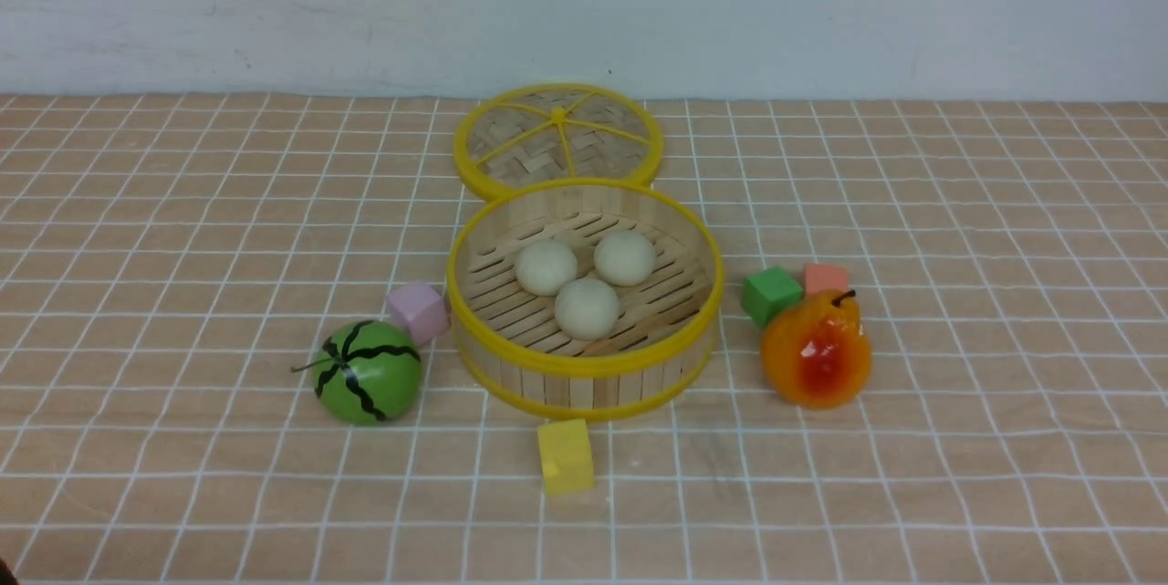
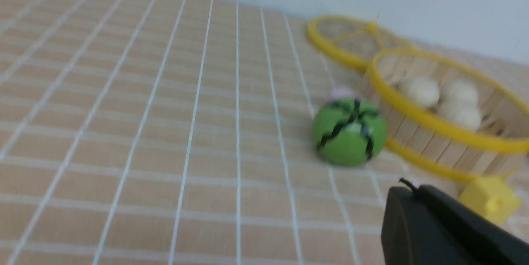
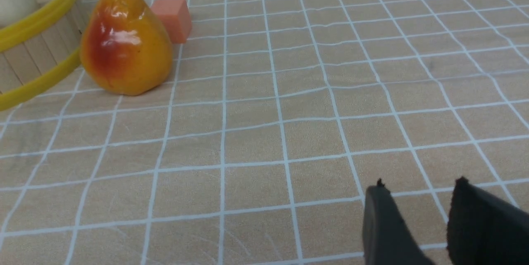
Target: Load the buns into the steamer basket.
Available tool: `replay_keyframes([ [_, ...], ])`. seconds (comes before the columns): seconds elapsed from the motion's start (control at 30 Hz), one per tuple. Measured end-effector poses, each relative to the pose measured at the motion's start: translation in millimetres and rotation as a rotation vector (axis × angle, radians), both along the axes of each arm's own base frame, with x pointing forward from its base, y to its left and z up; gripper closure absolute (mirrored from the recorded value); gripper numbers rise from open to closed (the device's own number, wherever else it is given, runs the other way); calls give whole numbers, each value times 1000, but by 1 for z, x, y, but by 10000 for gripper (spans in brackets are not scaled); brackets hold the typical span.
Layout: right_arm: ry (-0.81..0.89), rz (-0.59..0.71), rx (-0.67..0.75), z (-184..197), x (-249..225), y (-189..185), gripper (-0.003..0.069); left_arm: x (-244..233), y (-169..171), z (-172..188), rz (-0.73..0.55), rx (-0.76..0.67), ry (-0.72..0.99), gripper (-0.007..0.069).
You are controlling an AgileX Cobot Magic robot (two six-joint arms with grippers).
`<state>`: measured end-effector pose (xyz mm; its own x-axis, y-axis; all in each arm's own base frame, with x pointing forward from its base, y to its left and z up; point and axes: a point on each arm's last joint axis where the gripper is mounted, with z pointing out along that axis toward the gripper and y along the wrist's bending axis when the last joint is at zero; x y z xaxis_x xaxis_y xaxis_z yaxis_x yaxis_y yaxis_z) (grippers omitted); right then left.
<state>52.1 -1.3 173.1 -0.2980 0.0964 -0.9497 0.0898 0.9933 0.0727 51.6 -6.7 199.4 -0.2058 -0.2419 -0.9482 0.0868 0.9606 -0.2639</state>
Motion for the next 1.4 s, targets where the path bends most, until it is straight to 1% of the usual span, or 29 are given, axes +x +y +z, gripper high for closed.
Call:
replay_keyframes([
  [0.1, 0, 0, 0, 0, 0, 0, 418, 1, 0, -24, 0, 9, 90, 635],
  [0.2, 0, 0, 0, 0, 0, 0, 418, 1, 0, -29, 0, 11, 127, 635],
  [1.4, 0, 0, 0, 0, 0, 0, 418, 0, 0, -30, 0, 9, 135, 613],
])
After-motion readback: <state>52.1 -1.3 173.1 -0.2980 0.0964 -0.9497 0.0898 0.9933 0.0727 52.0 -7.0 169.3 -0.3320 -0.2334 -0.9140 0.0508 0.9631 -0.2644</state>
